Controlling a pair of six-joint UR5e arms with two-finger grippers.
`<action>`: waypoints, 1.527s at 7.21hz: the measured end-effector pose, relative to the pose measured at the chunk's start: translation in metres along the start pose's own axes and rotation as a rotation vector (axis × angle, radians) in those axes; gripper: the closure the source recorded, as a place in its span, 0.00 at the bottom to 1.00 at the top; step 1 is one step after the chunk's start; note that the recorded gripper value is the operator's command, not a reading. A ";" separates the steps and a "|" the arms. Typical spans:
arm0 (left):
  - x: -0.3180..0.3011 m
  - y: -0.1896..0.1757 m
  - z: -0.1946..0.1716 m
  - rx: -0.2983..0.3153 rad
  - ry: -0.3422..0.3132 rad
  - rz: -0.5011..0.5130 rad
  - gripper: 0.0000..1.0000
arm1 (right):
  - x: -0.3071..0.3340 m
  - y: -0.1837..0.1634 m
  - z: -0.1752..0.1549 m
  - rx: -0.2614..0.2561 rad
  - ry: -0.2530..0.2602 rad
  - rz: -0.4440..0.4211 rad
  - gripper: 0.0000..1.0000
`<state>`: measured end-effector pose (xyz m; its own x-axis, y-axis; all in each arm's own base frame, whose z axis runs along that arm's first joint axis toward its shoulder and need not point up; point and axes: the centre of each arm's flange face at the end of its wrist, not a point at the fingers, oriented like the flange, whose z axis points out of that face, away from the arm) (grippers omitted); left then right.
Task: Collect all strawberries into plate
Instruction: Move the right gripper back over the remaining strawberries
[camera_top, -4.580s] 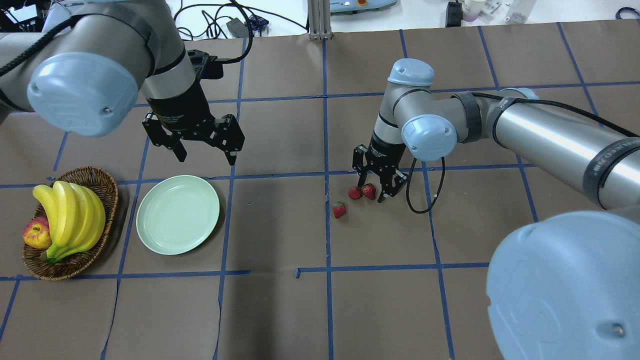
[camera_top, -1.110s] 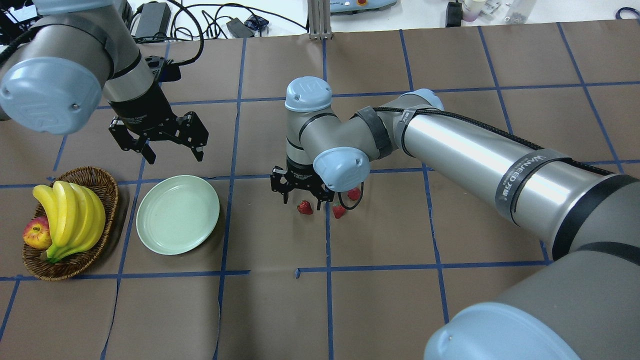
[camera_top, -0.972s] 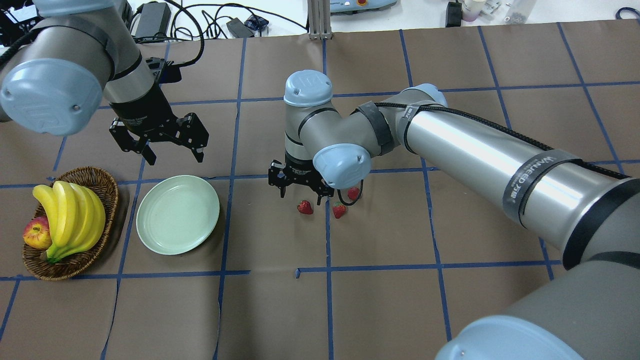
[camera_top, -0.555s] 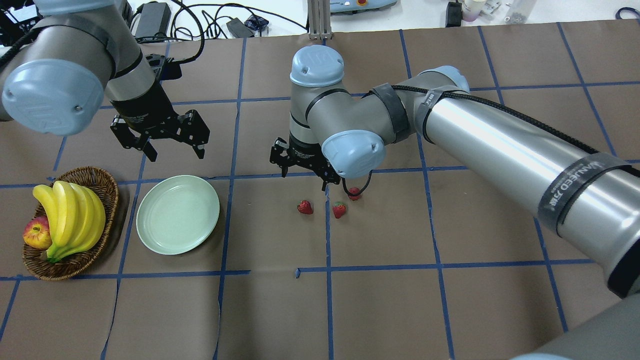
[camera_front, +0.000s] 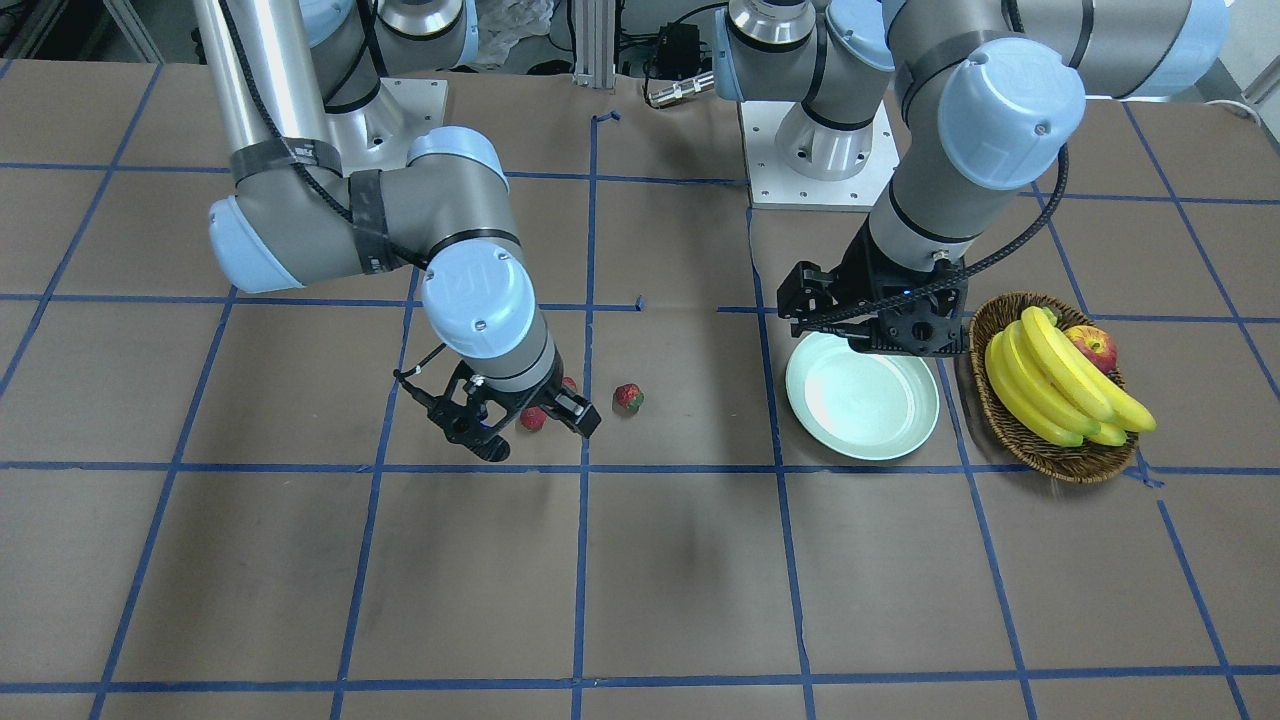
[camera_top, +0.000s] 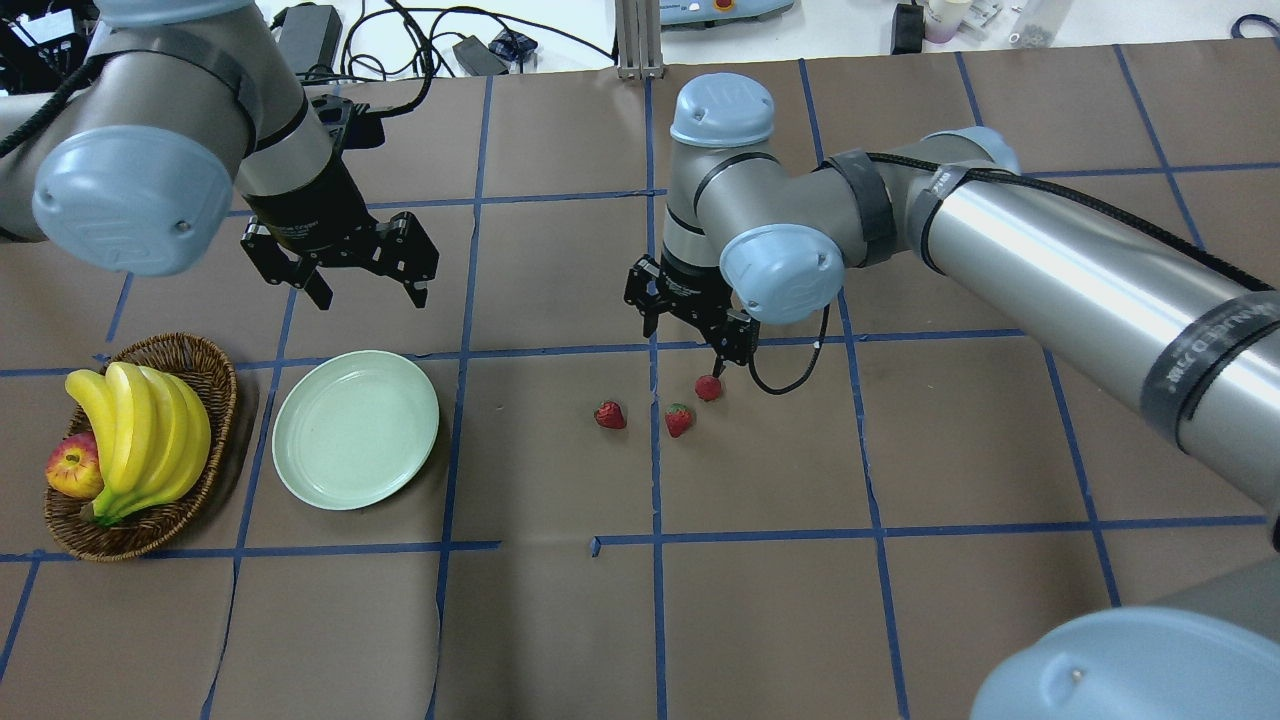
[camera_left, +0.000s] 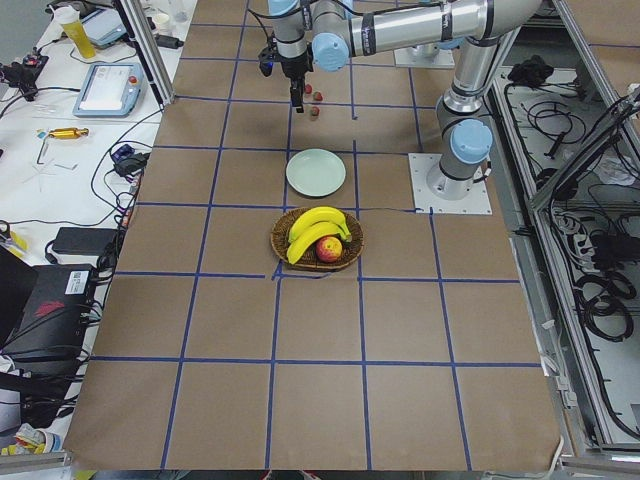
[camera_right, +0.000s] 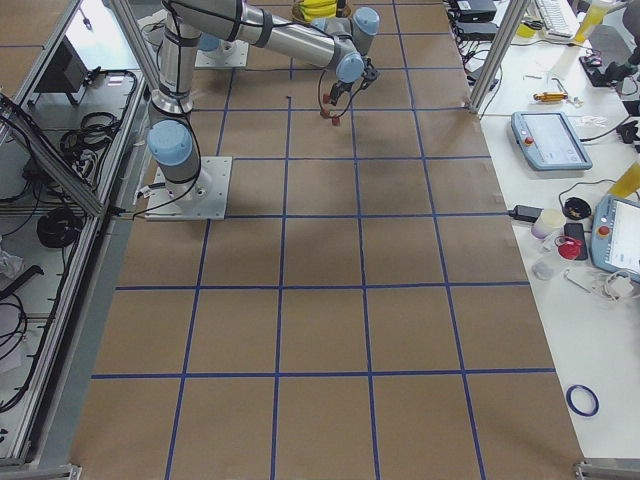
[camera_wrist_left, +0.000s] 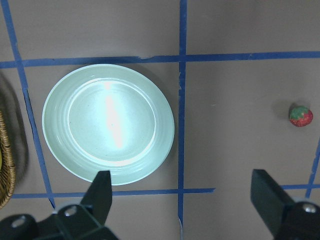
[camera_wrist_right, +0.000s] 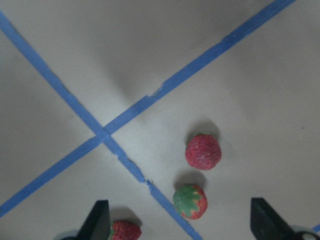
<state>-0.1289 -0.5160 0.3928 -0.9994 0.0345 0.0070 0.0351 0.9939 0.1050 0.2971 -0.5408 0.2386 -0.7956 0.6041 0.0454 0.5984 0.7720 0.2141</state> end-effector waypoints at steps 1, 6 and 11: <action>0.008 0.003 -0.002 0.004 -0.004 0.008 0.00 | 0.014 -0.017 0.006 -0.002 0.025 0.035 0.00; 0.022 0.009 -0.005 0.010 -0.011 0.021 0.00 | 0.025 -0.027 0.023 0.061 0.008 0.185 0.00; 0.024 0.010 -0.001 -0.001 -0.013 0.029 0.00 | -0.002 0.006 0.050 0.040 -0.007 0.159 0.15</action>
<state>-0.1523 -0.5057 0.3948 -0.9979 0.0645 -0.0026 0.0638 0.9923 0.1057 0.3067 -0.5273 0.1913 -0.6900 0.7205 0.0684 0.7201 0.6739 0.1656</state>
